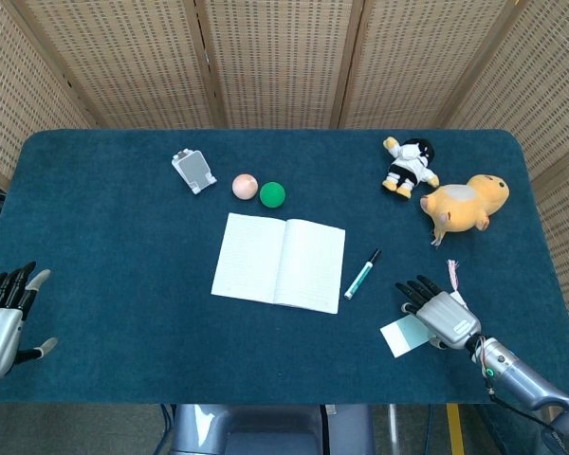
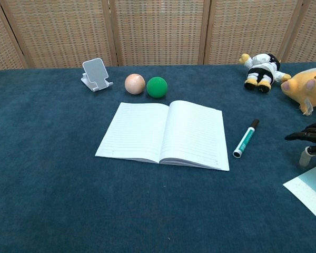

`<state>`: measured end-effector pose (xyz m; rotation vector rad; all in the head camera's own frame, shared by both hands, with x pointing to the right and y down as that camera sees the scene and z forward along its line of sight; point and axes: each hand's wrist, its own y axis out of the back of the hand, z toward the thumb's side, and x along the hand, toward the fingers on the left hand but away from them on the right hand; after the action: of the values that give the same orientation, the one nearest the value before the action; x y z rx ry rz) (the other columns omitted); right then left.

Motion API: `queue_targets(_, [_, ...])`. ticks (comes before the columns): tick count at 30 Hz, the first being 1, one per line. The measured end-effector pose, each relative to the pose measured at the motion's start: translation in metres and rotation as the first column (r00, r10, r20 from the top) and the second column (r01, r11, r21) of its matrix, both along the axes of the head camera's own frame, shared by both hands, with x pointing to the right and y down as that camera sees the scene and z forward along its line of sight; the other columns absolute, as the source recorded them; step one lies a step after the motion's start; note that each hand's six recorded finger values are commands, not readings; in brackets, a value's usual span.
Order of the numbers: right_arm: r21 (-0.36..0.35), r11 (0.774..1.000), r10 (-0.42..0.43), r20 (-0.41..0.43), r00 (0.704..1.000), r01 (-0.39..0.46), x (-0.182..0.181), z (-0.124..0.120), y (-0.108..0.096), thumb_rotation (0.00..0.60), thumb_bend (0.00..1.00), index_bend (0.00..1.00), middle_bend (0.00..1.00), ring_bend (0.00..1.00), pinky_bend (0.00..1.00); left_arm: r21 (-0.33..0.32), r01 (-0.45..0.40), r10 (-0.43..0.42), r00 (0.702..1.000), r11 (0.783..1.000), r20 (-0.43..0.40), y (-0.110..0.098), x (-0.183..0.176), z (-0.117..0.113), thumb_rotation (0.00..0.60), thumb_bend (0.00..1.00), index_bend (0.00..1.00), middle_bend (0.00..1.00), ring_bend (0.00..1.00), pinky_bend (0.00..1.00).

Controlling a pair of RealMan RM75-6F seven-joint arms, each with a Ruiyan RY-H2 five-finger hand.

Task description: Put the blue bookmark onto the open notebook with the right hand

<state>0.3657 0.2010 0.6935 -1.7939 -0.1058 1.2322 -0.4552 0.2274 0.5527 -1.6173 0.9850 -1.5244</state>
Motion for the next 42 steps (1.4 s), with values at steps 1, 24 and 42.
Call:
queue_targets(1, [0.0, 1.0, -0.001, 0.003, 1.0, 0.001, 0.0, 0.0, 0.0, 0.6, 0.0, 0.28, 0.0, 0.0, 0.0, 0.0, 0.0, 0.0, 1.0, 1.0, 0.0, 0.0, 0.0, 0.0, 0.6, 0.0, 0.0, 0.0, 0.0, 0.0])
queue_targets(24, [0.013, 0.999, -0.053, -0.003, 0.999, 0.053, -0.005, 0.006, 0.008, 0.6, 0.0, 0.28, 0.0, 0.0, 0.0, 0.002, 0.001, -0.001, 1.0, 1.0, -0.002, 0.0, 0.001, 0.0, 0.6, 0.0, 0.0, 0.0, 0.0, 0.0])
queue_targets(42, [0.018, 0.998, -0.064, 0.023, 0.998, 0.064, -0.014, 0.004, 0.011, 0.6, 0.03, 0.66, 0.0, 0.0, 0.0, -0.001, -0.001, 0.001, 1.0, 1.0, -0.003, -0.001, 0.001, 0.0, 0.6, 0.0, 0.0, 0.0, 0.0, 0.0])
